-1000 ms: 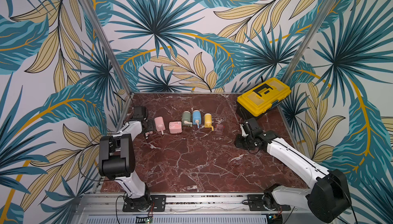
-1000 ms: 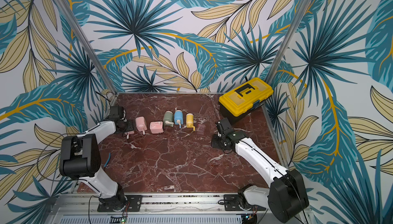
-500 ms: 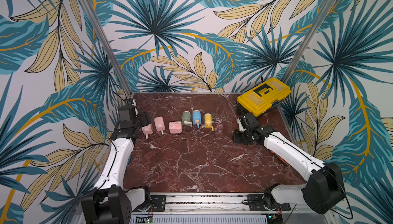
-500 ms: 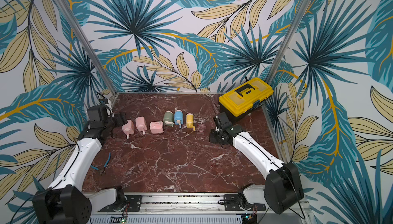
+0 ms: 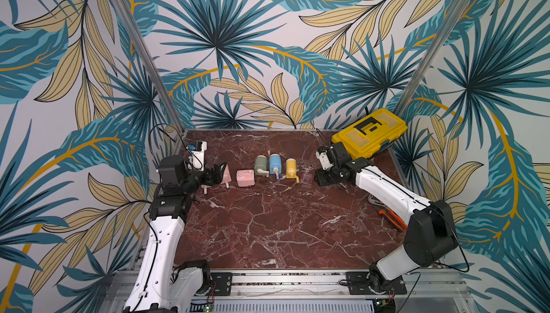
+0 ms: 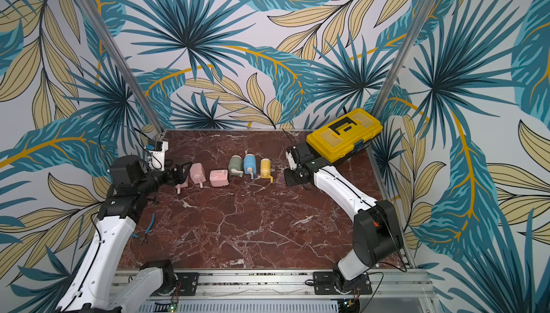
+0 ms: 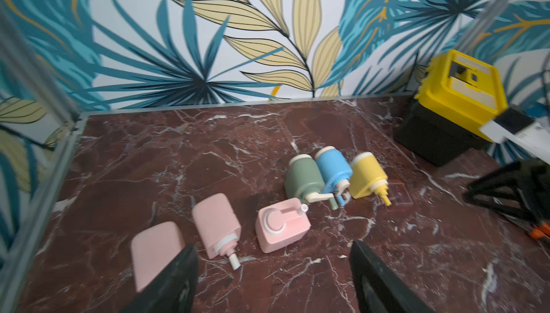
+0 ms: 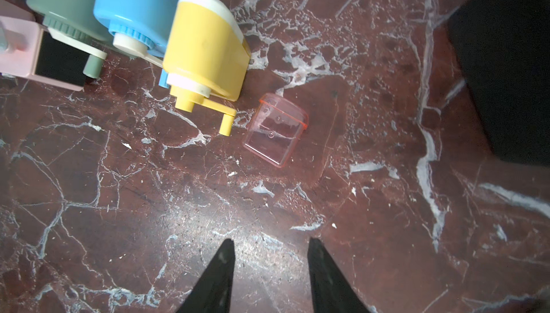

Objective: Put the tray back into the pencil sharpener
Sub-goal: Pick up the pencil sharpener from the center of the board.

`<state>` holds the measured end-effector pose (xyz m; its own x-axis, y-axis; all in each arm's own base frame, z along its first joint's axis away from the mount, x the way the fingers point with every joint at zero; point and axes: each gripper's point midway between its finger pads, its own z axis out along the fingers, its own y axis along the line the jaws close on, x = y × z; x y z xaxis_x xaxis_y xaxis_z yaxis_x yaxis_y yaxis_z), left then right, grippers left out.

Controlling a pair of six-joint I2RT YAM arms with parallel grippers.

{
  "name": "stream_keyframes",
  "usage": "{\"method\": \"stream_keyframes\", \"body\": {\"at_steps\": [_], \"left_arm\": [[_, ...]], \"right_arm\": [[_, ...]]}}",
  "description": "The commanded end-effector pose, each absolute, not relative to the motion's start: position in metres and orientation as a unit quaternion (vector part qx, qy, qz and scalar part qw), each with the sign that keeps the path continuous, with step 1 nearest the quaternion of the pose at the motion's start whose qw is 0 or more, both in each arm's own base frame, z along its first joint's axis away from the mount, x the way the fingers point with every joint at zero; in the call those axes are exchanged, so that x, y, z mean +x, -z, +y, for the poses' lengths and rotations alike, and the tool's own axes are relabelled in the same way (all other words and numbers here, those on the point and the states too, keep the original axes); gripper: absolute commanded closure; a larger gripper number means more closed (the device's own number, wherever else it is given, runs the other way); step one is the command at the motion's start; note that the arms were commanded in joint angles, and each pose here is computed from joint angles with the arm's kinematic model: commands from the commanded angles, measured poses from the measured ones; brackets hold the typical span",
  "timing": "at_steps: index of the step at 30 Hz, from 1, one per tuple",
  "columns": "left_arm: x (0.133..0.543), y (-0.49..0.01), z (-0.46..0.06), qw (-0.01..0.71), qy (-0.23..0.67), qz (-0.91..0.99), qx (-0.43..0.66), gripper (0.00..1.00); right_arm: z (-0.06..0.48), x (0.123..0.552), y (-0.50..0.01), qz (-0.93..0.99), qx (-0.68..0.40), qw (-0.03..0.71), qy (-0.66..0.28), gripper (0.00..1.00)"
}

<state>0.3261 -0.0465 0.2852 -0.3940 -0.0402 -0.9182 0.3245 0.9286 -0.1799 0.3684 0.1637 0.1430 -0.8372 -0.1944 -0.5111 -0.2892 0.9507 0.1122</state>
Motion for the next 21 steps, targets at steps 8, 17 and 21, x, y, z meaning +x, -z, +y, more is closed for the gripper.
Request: {"method": "stream_keyframes", "body": {"at_steps": [8,17,21], "left_arm": [[0.303,-0.246,-0.123,0.458,0.142,0.772,0.418,0.13],[0.341,-0.193,-0.129,0.362,0.035,0.744,0.560,0.10],[0.361,-0.168,-0.121,0.323,0.008,0.750,0.577,0.09]], "right_arm": [[0.185,0.370,-0.170,0.912,-0.230,0.317,-0.124,0.57],[0.162,0.337,-0.182,0.907,-0.200,0.352,-0.118,0.57],[0.150,0.315,-0.186,0.906,-0.182,0.362,-0.121,0.57]]}}
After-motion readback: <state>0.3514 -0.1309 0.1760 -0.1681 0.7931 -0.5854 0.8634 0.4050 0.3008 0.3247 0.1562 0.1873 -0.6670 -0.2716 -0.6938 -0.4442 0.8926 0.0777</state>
